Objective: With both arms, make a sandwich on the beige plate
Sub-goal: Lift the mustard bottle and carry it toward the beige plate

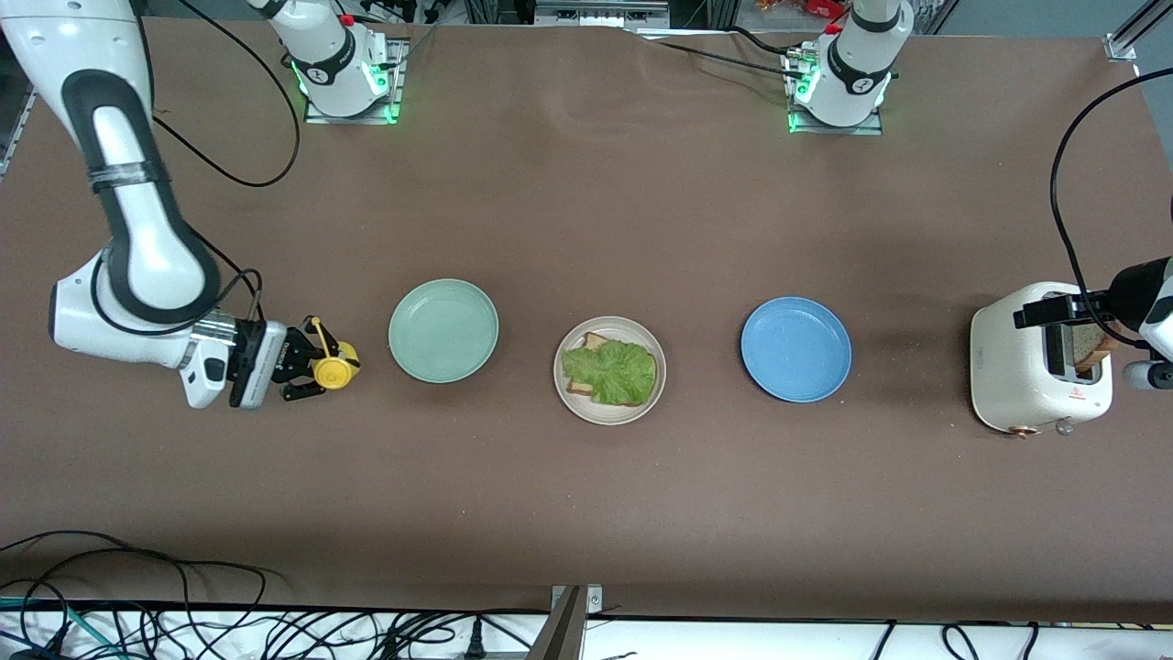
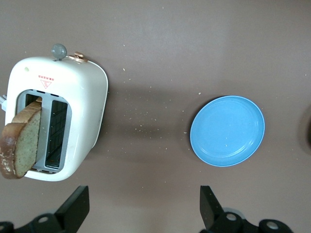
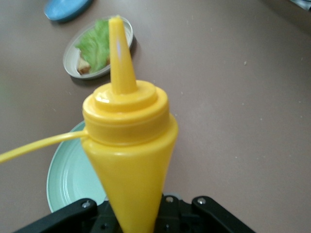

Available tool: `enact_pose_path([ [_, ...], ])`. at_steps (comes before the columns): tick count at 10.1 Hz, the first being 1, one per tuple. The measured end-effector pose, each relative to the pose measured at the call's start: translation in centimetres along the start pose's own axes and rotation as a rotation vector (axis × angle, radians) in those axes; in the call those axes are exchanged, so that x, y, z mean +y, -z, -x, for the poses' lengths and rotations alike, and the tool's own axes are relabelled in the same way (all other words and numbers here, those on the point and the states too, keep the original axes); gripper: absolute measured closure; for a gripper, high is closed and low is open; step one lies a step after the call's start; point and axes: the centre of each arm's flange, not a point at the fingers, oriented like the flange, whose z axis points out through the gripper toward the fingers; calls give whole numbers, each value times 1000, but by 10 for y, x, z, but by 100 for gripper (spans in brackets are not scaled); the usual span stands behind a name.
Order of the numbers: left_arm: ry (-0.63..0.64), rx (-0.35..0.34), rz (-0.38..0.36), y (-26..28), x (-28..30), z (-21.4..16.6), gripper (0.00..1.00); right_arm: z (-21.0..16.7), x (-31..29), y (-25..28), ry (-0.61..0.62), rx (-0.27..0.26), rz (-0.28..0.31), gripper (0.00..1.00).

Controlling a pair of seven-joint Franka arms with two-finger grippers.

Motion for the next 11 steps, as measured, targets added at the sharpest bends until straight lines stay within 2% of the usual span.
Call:
enact_pose_path([
  [2, 0, 0, 0, 0, 0, 0, 0, -58, -22, -3, -42, -169, 85, 89],
  [4, -1, -2, 0, -1, 1, 0, 0, -110, -56, -22, -60, -278, 169, 89],
  [6, -3, -6, 1, -3, 2, -1, 0, -150, -97, -53, -10, -373, 239, 89],
  [9, -11, -10, 0, -5, 7, -2, 0, -188, -154, -93, 104, -528, 356, 89],
  [11, -15, -11, -1, -6, 10, -2, 0, -201, -175, -109, 184, -662, 420, 89],
])
